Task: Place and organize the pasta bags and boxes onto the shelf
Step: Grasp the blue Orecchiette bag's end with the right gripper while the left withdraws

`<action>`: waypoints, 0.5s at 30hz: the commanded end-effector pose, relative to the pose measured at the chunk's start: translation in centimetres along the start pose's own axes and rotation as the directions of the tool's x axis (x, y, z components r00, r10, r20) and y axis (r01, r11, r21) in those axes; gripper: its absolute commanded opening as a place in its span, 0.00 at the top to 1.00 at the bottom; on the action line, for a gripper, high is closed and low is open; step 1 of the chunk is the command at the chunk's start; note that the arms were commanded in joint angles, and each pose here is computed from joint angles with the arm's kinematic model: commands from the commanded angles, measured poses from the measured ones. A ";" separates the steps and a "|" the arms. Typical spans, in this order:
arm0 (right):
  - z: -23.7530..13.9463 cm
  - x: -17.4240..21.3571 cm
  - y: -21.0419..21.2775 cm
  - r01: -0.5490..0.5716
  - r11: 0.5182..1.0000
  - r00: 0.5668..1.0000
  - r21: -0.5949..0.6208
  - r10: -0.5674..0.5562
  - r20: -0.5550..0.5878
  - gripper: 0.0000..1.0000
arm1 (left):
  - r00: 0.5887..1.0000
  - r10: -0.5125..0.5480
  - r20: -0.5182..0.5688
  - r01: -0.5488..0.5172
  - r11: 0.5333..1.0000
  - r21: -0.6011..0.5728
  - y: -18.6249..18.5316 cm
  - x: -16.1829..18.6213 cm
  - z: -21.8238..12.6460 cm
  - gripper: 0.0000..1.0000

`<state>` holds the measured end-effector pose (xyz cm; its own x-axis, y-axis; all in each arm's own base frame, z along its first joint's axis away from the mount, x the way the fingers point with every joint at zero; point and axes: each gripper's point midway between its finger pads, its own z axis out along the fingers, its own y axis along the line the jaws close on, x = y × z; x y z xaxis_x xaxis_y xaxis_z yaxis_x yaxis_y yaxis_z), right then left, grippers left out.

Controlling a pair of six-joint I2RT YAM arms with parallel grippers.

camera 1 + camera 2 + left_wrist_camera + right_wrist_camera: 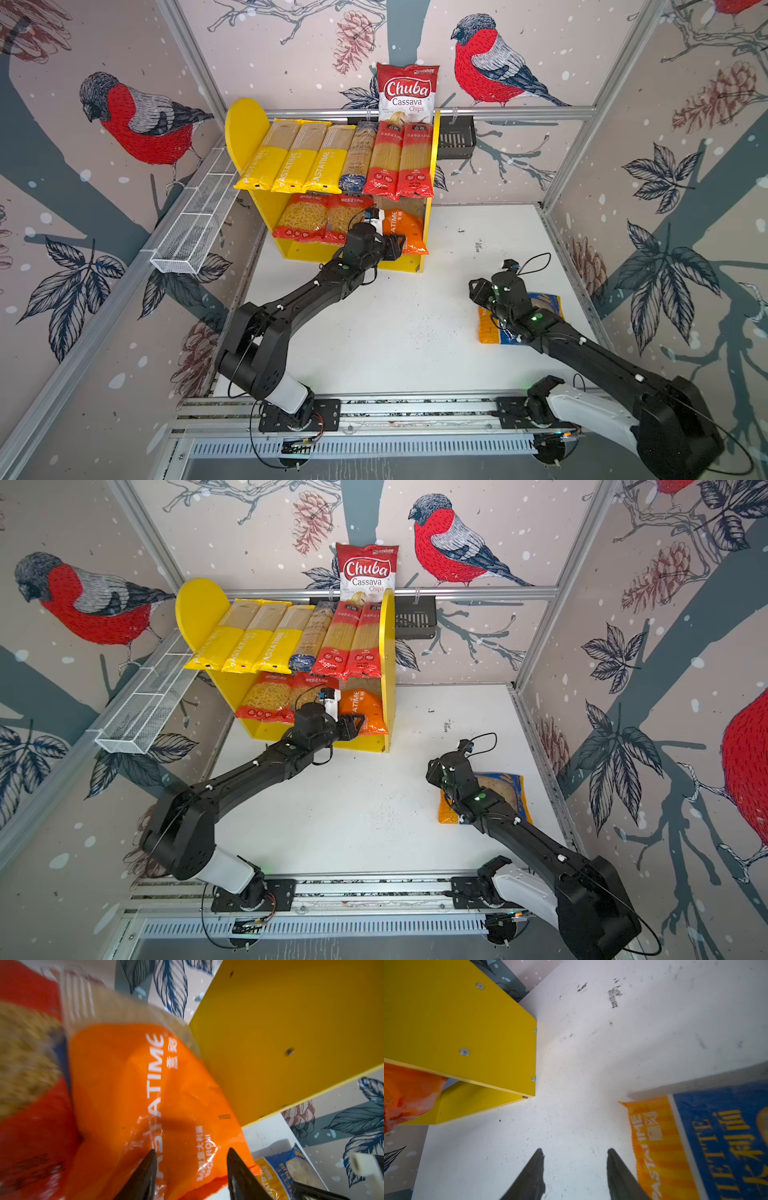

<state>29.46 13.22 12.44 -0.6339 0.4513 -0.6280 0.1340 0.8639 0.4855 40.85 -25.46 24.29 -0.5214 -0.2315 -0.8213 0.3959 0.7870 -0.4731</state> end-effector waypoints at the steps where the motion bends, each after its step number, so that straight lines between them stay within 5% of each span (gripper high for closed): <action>1: -0.1 0.8 -2.8 0.012 0.993 0.999 0.116 -0.008 -0.038 0.42 | 0.999 0.022 0.029 -0.022 1.000 0.012 -1.0 -1.1 -1.6 0.46; 15: 1.6 6.5 -6.6 0.005 0.960 0.982 0.278 0.049 -0.185 0.32 | 1.000 0.005 -0.018 -0.004 0.998 0.061 -4.7 8.9 -7.4 0.46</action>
<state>27.24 11.00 6.45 -0.7201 0.4306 -0.5440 0.2882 0.8989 0.3301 29.00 -27.11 21.46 -0.5536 -0.1686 -0.8156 0.4684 0.7467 -0.4723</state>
